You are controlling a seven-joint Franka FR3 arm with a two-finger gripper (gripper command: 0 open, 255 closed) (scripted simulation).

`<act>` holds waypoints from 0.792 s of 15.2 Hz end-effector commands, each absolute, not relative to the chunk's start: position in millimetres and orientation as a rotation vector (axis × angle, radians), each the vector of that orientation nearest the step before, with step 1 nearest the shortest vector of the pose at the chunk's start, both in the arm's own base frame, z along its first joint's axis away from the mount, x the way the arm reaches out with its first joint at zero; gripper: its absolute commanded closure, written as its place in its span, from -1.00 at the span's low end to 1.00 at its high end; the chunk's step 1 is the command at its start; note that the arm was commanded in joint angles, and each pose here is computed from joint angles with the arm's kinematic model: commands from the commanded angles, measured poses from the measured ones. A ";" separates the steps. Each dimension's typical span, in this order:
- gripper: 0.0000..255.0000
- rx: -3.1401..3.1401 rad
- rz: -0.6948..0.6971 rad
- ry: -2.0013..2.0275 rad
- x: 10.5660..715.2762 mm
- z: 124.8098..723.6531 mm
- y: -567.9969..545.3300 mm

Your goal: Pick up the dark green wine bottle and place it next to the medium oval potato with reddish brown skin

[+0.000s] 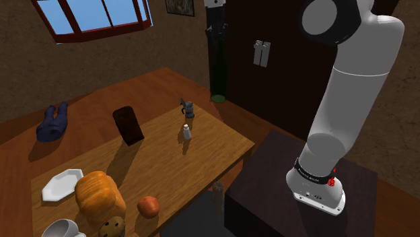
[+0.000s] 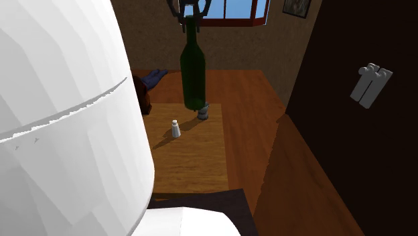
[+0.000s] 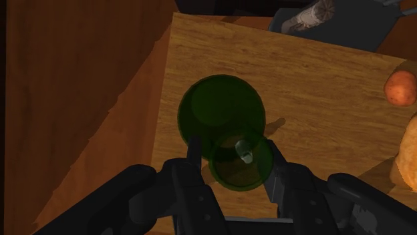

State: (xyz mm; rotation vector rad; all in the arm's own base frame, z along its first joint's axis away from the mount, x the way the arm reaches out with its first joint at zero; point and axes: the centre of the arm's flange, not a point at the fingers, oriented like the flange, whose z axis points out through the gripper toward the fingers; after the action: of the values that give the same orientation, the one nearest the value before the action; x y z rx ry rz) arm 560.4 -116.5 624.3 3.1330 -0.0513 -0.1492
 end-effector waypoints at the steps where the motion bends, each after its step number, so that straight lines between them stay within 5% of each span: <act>1: 1.00 3.133 -0.149 -0.051 559.0 634.8 -116.2; 12: 1.00 3.133 -0.149 -0.051 563.0 669.2 -93.3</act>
State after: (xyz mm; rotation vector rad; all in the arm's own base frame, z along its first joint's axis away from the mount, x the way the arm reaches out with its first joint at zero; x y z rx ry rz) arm 559.9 -104.0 673.9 3.1332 -0.0508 -0.1498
